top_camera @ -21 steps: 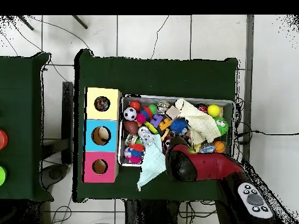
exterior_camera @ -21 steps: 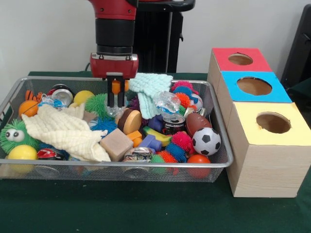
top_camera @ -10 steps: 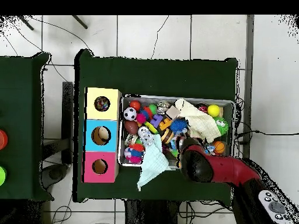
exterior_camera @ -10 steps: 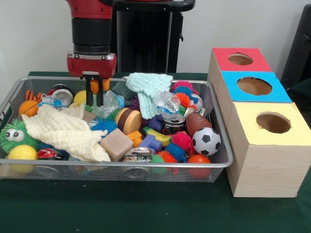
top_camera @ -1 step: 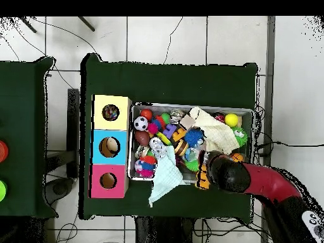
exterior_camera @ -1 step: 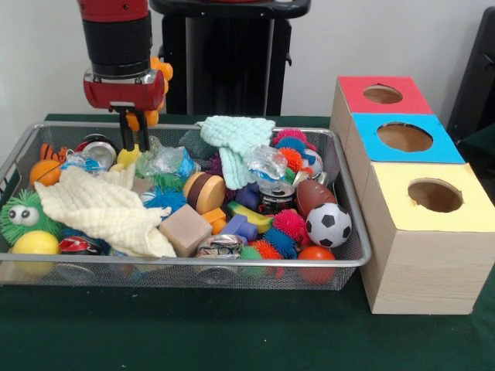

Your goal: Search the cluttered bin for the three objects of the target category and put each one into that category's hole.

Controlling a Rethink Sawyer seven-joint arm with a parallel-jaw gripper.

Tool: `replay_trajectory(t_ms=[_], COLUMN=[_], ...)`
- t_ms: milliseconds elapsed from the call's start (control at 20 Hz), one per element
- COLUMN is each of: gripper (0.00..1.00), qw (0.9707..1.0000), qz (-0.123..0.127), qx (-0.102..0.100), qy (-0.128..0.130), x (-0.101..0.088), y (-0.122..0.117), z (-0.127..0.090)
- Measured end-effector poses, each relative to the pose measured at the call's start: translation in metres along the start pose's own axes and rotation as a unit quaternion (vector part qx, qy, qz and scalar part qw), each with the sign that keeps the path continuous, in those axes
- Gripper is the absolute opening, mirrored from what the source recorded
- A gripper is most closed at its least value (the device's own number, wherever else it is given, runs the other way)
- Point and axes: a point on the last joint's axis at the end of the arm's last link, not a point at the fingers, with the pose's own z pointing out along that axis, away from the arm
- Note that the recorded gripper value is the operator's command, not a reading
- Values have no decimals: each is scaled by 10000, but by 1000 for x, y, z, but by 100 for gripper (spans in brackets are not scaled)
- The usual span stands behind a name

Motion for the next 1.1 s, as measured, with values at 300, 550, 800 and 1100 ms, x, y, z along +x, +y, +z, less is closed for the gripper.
replay_trajectory(t_ms=[300, 550, 800, 1100], gripper=[0, 100, 100, 100], qw=[10000, 9995, 9987, 9980], qz=[44, 24, 0, -13], qx=[-64, -88, -101, -105], qy=[-62, -310, -497, -624], x=[-23, -54, -74, -91], y=[-4, -5, -3, -2], z=[-7, -10, -15, -20])
